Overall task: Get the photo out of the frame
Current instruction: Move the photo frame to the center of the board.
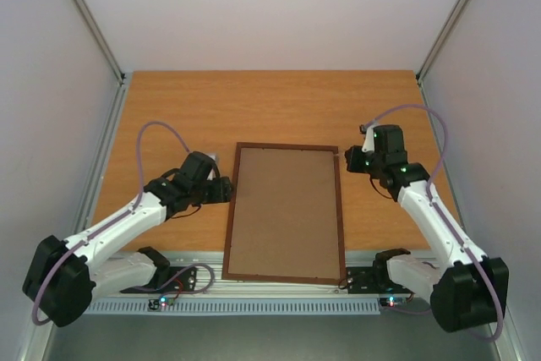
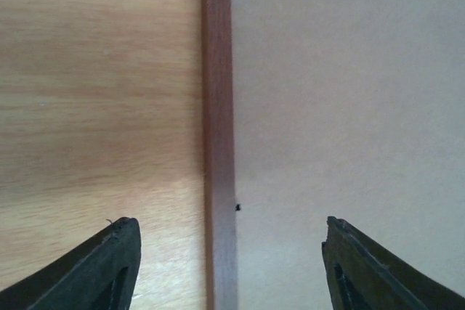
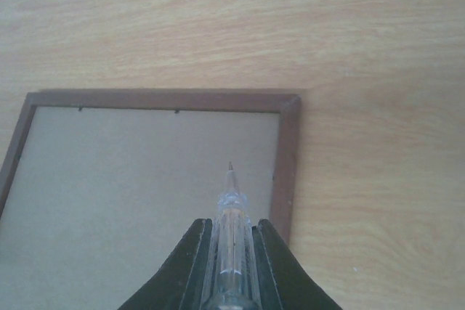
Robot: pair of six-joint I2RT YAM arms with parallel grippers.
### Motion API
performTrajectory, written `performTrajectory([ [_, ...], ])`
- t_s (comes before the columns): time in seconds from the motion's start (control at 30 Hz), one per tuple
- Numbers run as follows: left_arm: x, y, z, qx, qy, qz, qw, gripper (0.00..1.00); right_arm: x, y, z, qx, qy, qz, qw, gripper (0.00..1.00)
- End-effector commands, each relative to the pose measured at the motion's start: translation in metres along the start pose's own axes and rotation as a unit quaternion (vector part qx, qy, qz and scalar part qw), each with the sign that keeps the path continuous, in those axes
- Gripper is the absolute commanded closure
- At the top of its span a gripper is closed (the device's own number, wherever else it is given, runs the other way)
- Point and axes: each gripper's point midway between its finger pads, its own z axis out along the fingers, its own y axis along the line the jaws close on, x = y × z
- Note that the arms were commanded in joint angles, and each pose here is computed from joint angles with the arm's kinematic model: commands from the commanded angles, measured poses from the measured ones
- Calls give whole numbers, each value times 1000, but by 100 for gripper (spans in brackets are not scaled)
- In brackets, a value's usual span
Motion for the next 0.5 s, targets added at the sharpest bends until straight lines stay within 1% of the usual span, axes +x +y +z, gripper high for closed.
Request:
performTrajectory([
  [0.0, 13, 18, 6, -28, 13, -18, 999, 29, -5, -15, -15, 26, -57, 39, 997, 99],
  [0.1, 12, 17, 14, -32, 24, -12, 999, 27, 4, -19, -23, 30, -77, 42, 996, 99],
  [0.23, 6, 12, 33, -40, 50, 0, 998, 27, 7, -13, -36, 7, -115, 30, 993, 99],
  [0.3, 1, 9, 42, -45, 61, 7, 997, 27, 10, -10, -40, -3, -124, 23, 992, 99],
  [0.37, -7, 6, 50, -53, 66, 16, 996, 28, 12, -10, -41, -7, -129, 19, 991, 99],
  [0.47, -16, 6, 63, -66, 77, 25, 995, 33, 16, -8, -40, -14, -130, 18, 991, 99],
])
